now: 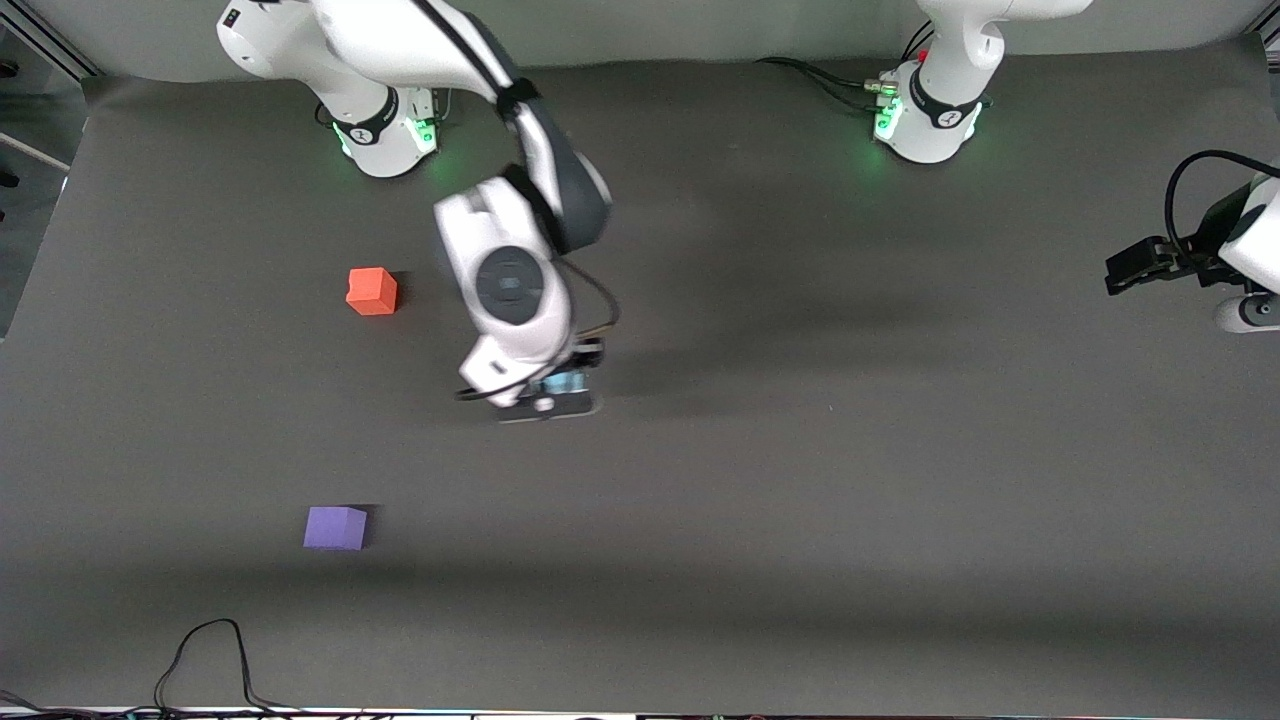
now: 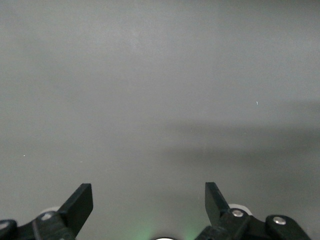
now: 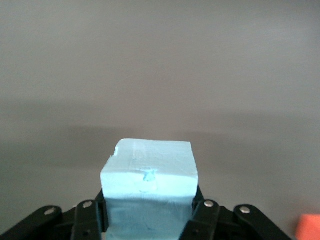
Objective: Place blue block between orange and purple blocks
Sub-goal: 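Carry the blue block with the right gripper toward the purple block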
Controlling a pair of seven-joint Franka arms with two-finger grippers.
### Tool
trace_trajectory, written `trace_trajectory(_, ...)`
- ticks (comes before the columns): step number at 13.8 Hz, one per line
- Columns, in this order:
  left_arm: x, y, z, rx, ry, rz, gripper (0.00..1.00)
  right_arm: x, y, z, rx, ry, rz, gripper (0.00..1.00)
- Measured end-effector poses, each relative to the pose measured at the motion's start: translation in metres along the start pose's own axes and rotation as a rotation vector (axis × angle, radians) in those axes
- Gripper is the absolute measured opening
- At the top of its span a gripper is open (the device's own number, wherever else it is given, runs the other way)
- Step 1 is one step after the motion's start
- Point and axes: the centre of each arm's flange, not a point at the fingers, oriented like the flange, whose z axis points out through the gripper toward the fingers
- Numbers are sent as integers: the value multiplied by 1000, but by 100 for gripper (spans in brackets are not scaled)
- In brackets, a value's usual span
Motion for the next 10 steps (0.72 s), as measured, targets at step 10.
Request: trace_trajectory(10, 0, 1, 1, 1, -3, 1, 100, 34, 262, -36, -52, 37, -38, 60)
